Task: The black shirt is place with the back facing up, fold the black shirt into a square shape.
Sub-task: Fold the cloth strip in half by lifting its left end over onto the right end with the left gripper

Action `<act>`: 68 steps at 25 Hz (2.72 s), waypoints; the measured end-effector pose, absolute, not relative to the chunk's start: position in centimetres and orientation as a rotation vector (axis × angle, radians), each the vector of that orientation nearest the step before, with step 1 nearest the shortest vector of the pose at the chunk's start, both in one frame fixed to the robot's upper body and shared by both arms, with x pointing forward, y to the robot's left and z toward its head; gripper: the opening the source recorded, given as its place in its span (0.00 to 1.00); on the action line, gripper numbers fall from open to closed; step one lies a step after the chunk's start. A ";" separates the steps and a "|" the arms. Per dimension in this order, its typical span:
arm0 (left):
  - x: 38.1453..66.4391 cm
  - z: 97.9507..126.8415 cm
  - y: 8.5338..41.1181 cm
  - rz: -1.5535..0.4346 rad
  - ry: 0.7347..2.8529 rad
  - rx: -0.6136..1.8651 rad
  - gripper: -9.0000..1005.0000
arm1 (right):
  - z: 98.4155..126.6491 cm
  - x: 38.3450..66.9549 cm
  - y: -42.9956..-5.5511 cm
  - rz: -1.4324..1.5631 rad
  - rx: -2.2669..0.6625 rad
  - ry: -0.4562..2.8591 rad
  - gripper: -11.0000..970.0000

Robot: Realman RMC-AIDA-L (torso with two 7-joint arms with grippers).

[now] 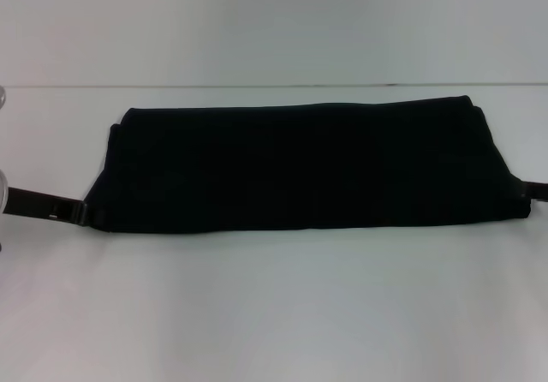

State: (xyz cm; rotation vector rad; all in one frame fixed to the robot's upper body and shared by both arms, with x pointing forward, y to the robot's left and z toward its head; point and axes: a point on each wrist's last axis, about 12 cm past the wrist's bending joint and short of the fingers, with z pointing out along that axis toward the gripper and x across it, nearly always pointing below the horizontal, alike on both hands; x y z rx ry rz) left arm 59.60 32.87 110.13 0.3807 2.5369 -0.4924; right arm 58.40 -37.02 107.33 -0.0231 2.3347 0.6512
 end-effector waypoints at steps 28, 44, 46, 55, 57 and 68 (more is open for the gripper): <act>59.4 110.0 33.4 -0.493 2.532 0.340 0.01 | 107.0 58.4 -35.4 0.696 -0.109 2.346 0.05; 58.4 109.9 34.3 -0.514 2.551 0.320 0.01 | 106.5 56.4 -36.3 0.772 -0.089 2.313 0.02; 58.1 109.9 34.6 -0.513 2.556 0.318 0.01 | 106.4 56.0 -36.5 0.788 -0.084 2.305 0.02; 57.0 109.6 35.3 -0.523 2.577 0.316 0.01 | 105.8 54.7 -37.0 0.817 -0.058 2.305 0.03; 56.9 109.6 35.4 -0.526 2.580 0.319 0.01 | 105.8 54.6 -37.0 0.825 -0.056 2.303 0.03; 56.9 109.7 35.3 -0.523 2.580 0.322 0.01 | 105.8 54.3 -37.1 0.843 -0.051 2.293 0.03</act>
